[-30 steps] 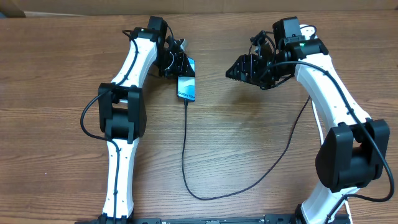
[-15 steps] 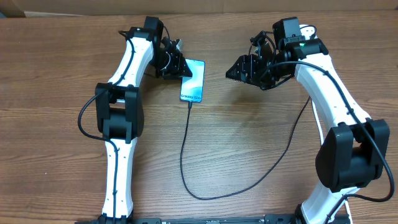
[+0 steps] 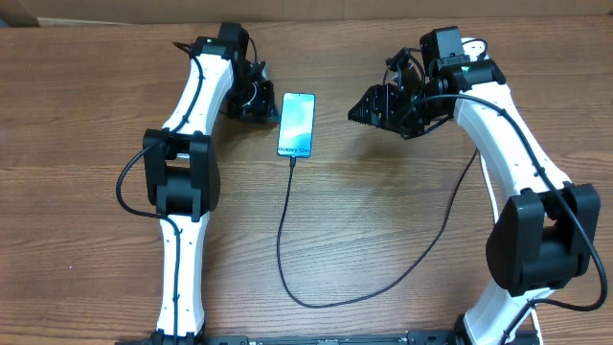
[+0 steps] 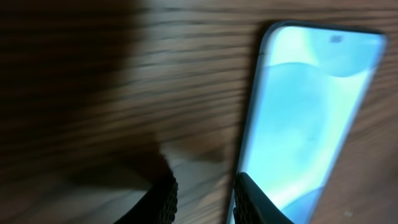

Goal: Plug charger to phone and switch on socket
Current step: 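Lower the plugged phone flat onto the table with the left gripper, then move the right gripper to the white power strip's orange switch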

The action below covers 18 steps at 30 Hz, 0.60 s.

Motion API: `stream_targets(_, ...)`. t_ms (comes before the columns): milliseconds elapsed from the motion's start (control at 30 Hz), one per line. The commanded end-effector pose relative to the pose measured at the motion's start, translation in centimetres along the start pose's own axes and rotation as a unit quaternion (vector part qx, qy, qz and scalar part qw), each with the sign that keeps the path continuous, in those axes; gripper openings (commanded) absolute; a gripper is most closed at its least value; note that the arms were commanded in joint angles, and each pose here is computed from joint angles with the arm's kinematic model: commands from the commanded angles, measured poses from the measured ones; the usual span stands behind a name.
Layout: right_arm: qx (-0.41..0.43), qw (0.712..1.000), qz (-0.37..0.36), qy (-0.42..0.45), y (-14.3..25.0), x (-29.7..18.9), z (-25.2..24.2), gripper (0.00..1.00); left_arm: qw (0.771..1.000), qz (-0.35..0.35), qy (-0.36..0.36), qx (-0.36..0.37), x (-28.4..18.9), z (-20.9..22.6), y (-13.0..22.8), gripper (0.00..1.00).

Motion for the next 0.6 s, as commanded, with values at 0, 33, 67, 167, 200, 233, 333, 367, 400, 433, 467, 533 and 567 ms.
stream_targets(0,-0.017,0.999,-0.035,-0.002,-0.8,-2.6,1.2,0.72,0.995,-0.062,-0.081,-0.014,-5.4,0.1,-0.6,0.31)
stream_targets(33,-0.017,0.999,-0.042,-0.002,-1.0,-3.3,1.4,0.72,0.993,-0.075,-0.088,-0.015,-6.6,-0.2,-0.5,0.31)
stream_targets(67,-0.017,0.999,-0.051,-0.003,-1.3,-4.2,1.5,0.72,0.991,-0.091,-0.093,-0.011,-8.1,-0.7,-0.5,0.32)
stream_targets(167,-0.006,0.997,-0.077,0.013,-2.1,-6.7,1.2,0.72,0.986,-0.129,-0.101,0.001,-11.9,-2.2,0.1,0.32)
stream_targets(200,0.003,0.996,-0.086,0.026,-2.3,-7.4,0.8,0.72,0.985,-0.139,-0.104,0.003,-13.0,-2.6,0.3,0.33)
stream_targets(233,0.016,0.994,-0.096,0.04,-2.6,-8.2,0.3,0.72,0.983,-0.15,-0.108,0.006,-14.1,-3.0,0.6,0.33)
stream_targets(333,0.06,0.986,-0.128,0.086,-3.3,-10.6,-1.9,0.72,0.977,-0.178,-0.118,0.012,-16.7,-3.9,1.3,0.34)
stream_targets(367,0.073,0.982,-0.139,0.103,-3.4,-11.3,-2.7,0.72,0.975,-0.185,-0.121,0.014,-17.3,-4.0,1.4,0.35)
stream_targets(400,0.091,0.976,-0.155,0.126,-3.7,-12.2,-3.8,0.72,0.973,-0.192,-0.125,0.014,-17.9,-4.2,1.6,0.36)
stream_targets(433,0.103,0.969,-0.168,0.15,-3.9,-12.9,-4.8,0.73,0.972,-0.197,-0.126,0.015,-18.3,-4.3,1.7,0.37)
stream_targets(467,0.112,0.961,-0.182,0.177,-4.0,-13.7,-5.8,0.74,0.971,-0.2,-0.126,0.016,-18.6,-4.4,1.8,0.38)
stream_targets(533,0.127,0.94,-0.212,0.237,-4.4,-15.1,-7.9,0.88,0.971,-0.202,-0.127,0.017,-18.8,-4.4,1.9,0.41)
stream_targets(567,0.132,0.927,-0.227,0.27,-4.6,-15.8,-8.7,0.92,0.971,-0.202,-0.126,0.017,-18.8,-4.4,1.9,0.46)
Point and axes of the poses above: each gripper's point midway between its finger pads, its own x axis out along the fingers, its own z axis along the line the jaws close on, y = z × x, the point moved 8 cm from there along -x, back along the fingers, and after that the axes turned 4 degrees about x, right-handed, at the moved point
